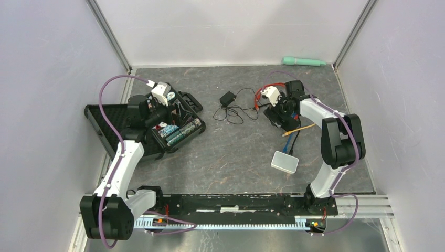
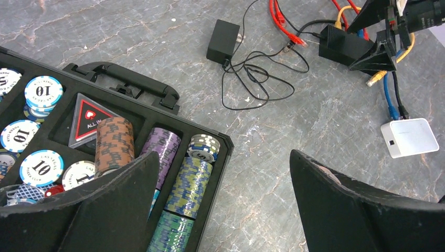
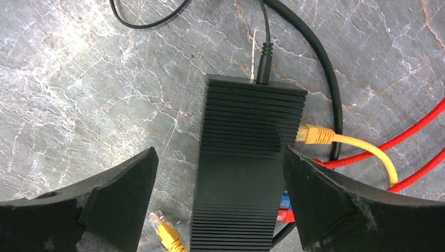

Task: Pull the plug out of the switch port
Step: Move the switch port to the center of the board.

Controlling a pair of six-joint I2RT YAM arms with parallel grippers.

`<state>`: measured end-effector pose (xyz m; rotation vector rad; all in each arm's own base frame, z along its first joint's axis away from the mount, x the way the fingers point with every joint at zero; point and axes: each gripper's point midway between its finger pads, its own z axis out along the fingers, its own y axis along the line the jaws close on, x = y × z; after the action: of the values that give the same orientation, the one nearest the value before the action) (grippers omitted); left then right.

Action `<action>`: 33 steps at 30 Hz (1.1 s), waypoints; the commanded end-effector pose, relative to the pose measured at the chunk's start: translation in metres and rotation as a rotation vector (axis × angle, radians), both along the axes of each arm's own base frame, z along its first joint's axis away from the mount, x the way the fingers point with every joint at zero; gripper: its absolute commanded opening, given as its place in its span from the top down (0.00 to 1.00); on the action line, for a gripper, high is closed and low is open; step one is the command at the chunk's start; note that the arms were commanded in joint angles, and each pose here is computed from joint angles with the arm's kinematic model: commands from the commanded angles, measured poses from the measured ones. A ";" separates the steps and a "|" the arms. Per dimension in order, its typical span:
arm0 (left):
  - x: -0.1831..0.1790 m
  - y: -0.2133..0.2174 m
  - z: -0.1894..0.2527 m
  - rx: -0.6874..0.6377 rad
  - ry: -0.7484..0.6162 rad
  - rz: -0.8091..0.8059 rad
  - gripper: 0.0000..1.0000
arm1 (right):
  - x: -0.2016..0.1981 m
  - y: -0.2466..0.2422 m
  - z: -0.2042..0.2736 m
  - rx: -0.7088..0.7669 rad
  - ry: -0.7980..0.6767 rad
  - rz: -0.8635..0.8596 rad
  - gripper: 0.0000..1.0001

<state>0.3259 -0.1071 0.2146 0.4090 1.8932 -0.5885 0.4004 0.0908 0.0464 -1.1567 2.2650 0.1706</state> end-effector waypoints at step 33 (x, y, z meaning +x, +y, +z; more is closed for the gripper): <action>0.003 -0.002 0.021 -0.030 -0.069 -0.010 0.00 | -0.034 0.010 -0.034 -0.089 0.152 0.324 0.36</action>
<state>0.3270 -0.1073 0.2153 0.4102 1.8880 -0.5880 0.4107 0.0862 0.0292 -1.3941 2.2450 0.2225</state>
